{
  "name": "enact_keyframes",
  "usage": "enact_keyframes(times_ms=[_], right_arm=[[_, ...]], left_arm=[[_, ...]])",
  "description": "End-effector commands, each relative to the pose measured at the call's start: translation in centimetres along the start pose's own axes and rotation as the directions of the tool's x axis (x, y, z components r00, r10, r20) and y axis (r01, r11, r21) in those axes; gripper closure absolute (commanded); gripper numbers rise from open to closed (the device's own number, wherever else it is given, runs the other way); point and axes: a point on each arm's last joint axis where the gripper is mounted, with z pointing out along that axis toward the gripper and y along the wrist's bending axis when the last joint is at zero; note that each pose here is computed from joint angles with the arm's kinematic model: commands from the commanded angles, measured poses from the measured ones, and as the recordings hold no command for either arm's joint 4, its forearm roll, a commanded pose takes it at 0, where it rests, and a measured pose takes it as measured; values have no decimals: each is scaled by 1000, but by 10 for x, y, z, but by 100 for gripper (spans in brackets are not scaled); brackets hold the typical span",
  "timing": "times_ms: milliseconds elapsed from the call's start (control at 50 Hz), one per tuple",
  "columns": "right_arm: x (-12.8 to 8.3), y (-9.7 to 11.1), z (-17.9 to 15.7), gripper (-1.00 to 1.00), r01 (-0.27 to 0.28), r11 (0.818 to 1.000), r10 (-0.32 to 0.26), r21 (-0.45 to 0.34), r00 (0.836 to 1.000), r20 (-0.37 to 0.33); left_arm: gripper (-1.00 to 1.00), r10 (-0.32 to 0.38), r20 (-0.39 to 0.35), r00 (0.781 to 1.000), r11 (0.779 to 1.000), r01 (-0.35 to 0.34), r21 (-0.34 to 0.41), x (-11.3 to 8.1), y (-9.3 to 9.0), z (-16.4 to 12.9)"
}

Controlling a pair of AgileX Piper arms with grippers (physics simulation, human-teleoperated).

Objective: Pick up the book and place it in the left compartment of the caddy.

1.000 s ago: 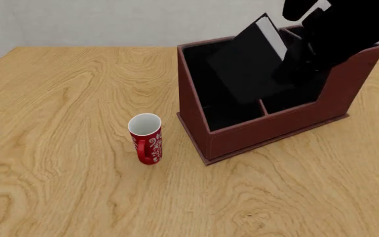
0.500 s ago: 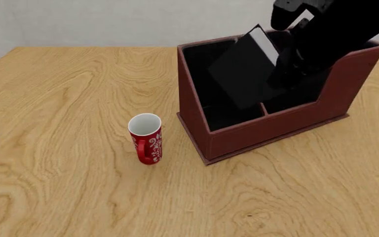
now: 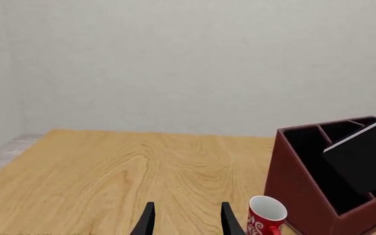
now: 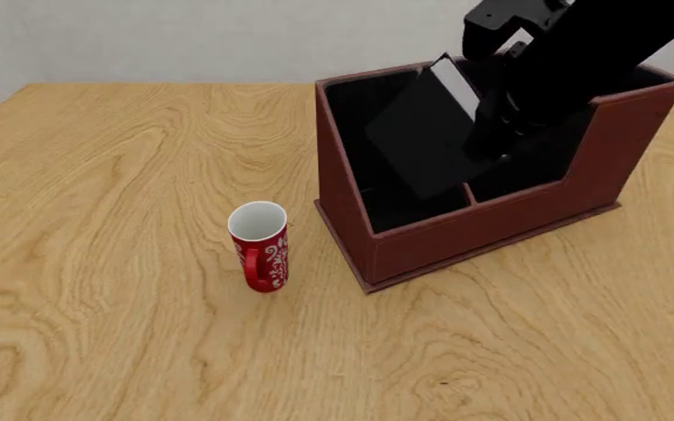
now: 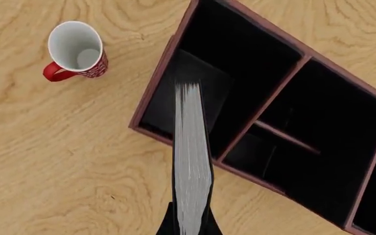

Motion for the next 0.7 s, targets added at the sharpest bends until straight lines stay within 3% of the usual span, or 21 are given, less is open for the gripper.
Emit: enact_keyframes(times_ms=[20, 700], right_arm=[[-6, -2, 3, 100, -18, 1000, 18, 0, 1000, 1], [-16, -15, 33, 100, -43, 999, 43, -10, 998, -56]], left_arm=[[-100, 2, -3, 1000, 1000, -2, -8, 2, 1, 1], [-100, 10, -26, 1000, 999, -11, -39, 15, 3, 5]])
